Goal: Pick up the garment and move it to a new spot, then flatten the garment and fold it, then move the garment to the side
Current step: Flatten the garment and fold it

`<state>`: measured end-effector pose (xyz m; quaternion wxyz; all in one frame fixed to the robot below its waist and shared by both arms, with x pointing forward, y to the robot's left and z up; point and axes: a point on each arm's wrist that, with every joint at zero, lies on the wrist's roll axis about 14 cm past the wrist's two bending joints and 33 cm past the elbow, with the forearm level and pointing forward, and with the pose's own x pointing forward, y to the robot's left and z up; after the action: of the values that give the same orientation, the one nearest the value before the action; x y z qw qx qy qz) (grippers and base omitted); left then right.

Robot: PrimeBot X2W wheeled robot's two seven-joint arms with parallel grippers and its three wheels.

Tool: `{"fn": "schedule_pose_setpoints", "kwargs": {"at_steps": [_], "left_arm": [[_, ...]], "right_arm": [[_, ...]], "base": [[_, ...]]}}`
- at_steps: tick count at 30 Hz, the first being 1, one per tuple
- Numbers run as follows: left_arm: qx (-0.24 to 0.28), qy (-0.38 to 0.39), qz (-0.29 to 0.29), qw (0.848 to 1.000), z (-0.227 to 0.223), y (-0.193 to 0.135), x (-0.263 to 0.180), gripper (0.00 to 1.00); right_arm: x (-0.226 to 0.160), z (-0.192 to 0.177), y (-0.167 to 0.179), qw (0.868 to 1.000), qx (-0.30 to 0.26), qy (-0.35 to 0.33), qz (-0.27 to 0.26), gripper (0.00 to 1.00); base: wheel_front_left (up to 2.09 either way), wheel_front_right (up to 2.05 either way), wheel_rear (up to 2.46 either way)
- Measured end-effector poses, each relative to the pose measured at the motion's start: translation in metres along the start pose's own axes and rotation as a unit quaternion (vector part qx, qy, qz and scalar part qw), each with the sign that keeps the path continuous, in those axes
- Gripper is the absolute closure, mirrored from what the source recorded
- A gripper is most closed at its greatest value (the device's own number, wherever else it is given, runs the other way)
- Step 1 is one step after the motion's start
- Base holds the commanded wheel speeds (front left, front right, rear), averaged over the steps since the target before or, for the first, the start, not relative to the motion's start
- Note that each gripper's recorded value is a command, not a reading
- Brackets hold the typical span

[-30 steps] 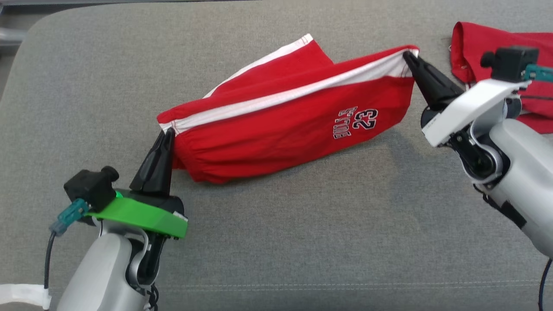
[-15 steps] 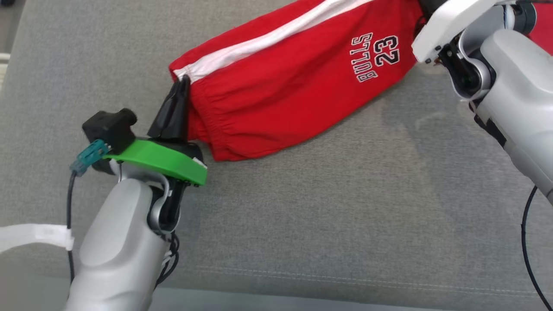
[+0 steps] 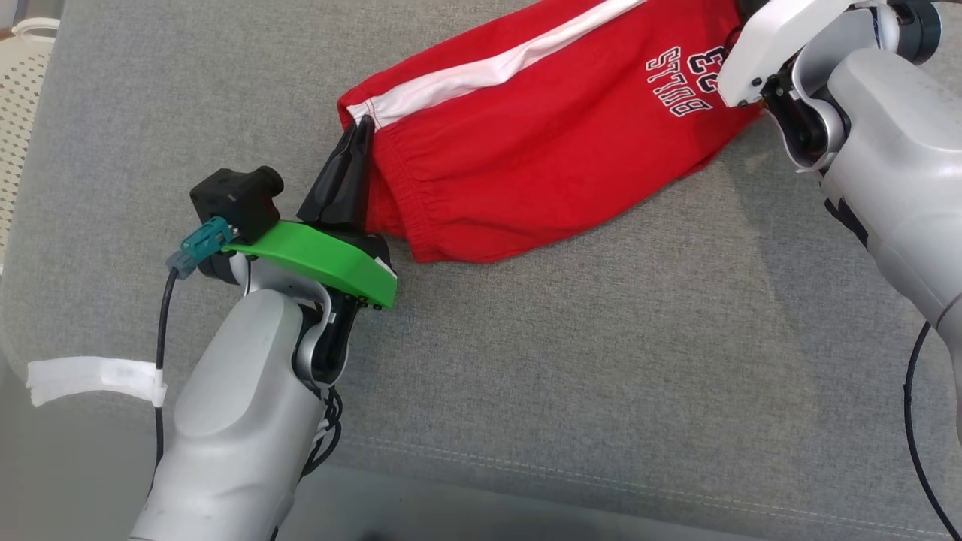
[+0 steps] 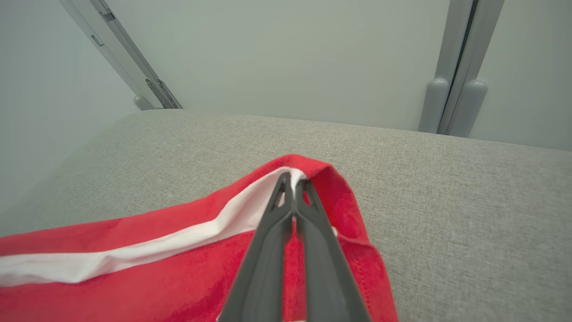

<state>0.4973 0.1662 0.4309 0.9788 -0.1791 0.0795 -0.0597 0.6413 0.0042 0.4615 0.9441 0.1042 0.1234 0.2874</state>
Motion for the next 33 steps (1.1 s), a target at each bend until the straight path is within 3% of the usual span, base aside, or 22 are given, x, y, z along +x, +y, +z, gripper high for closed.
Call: {"fn": "schedule_pose_setpoints", "kwargs": {"at_steps": [9,10,11,12,13,14,25,33], "left_arm": [[-0.004,0.011,0.002,1.0,-0.009,0.0,0.005,1.0],[-0.004,0.011,0.002,1.0,-0.009,0.0,0.005,1.0],[-0.004,0.011,0.002,1.0,-0.009,0.0,0.005,0.72],[-0.004,0.009,0.003,1.0,-0.008,0.0,0.005,0.33],[-0.004,0.008,0.003,1.0,-0.007,0.001,0.005,0.33],[-0.003,0.007,0.004,1.0,-0.006,0.001,0.006,0.0],[0.017,-0.027,0.019,0.999,0.015,0.008,-0.006,0.0],[0.075,-0.077,0.026,0.994,0.046,0.009,-0.024,0.0]], "right_arm": [[0.007,-0.004,-0.005,1.0,-0.005,-0.003,-0.006,0.98],[0.007,-0.004,-0.006,1.0,-0.004,-0.003,-0.007,0.59],[0.007,-0.003,-0.007,1.0,-0.005,-0.004,-0.009,0.0],[0.006,-0.002,-0.008,1.0,-0.005,-0.005,-0.01,0.0],[0.006,-0.002,-0.007,1.0,-0.004,-0.005,-0.01,0.0],[0.006,-0.002,-0.007,1.0,-0.005,-0.004,-0.01,0.0],[-0.013,0.007,-0.006,1.0,-0.02,-0.008,-0.004,0.0],[-0.037,0.016,-0.014,0.998,-0.065,-0.01,-0.008,0.0]], "base": [[0.0,0.0,0.0],[0.0,0.0,0.0],[0.0,0.0,0.0],[0.0,0.0,0.0],[0.0,0.0,0.0],[0.0,0.0,0.0],[0.0,0.0,0.0],[0.0,0.0,0.0]]}}
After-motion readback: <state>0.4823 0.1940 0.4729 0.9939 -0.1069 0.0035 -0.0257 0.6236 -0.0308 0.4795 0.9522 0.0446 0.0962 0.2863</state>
